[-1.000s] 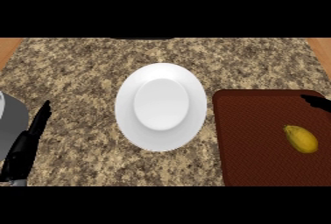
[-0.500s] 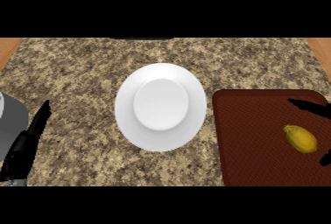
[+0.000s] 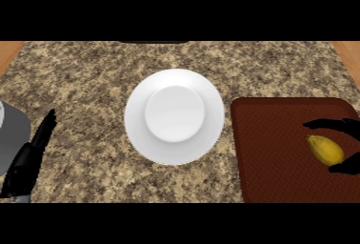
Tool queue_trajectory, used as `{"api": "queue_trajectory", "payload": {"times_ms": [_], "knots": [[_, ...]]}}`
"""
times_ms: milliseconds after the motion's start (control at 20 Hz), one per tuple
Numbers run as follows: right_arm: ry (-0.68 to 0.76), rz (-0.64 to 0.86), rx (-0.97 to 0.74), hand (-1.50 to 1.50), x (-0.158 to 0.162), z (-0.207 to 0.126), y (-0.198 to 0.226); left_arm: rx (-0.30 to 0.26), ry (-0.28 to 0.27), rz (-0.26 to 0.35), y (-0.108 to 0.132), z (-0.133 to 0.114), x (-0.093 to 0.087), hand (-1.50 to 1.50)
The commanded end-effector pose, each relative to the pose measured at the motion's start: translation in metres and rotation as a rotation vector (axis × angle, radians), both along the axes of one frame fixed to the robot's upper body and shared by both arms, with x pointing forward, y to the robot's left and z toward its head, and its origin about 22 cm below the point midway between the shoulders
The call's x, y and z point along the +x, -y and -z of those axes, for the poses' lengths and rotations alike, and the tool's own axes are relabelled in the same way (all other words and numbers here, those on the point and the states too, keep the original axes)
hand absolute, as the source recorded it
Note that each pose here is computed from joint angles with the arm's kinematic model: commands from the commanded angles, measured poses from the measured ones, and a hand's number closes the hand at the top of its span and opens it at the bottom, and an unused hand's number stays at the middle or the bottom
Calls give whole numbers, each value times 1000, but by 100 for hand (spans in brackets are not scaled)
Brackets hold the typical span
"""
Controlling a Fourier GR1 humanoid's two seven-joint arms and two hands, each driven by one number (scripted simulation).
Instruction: Pick the lemon from the tray and place it in the plate
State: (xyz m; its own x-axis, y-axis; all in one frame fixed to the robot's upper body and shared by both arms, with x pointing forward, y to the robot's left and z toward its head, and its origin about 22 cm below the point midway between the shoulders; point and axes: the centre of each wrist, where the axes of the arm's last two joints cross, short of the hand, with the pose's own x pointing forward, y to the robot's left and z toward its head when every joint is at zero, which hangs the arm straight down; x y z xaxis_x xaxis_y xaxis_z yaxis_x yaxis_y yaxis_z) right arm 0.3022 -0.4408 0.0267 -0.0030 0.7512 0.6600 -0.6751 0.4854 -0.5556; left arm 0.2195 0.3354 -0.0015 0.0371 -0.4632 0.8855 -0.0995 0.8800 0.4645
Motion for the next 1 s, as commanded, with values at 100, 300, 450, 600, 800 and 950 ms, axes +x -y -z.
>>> {"api": "queue_trajectory", "payload": {"times_ms": [100,300,450,600,800,950], "knots": [[-17,-57,130,150,-1,11,-7,-9,6,-3,10,1,-8,0],[13,-73,121,150,7,18,-17,15,-1,-24,-12,16,-13,0],[67,-55,129,150,8,8,1,-7,5,-11,-8,8,-1,0],[204,-56,-45,150,56,-17,-40,-2,8,12,-1,0,13,0],[450,-73,-322,150,99,-78,-74,-3,33,90,25,-4,23,0],[567,-39,-363,150,111,-81,-86,6,33,86,23,-9,29,0]]}}
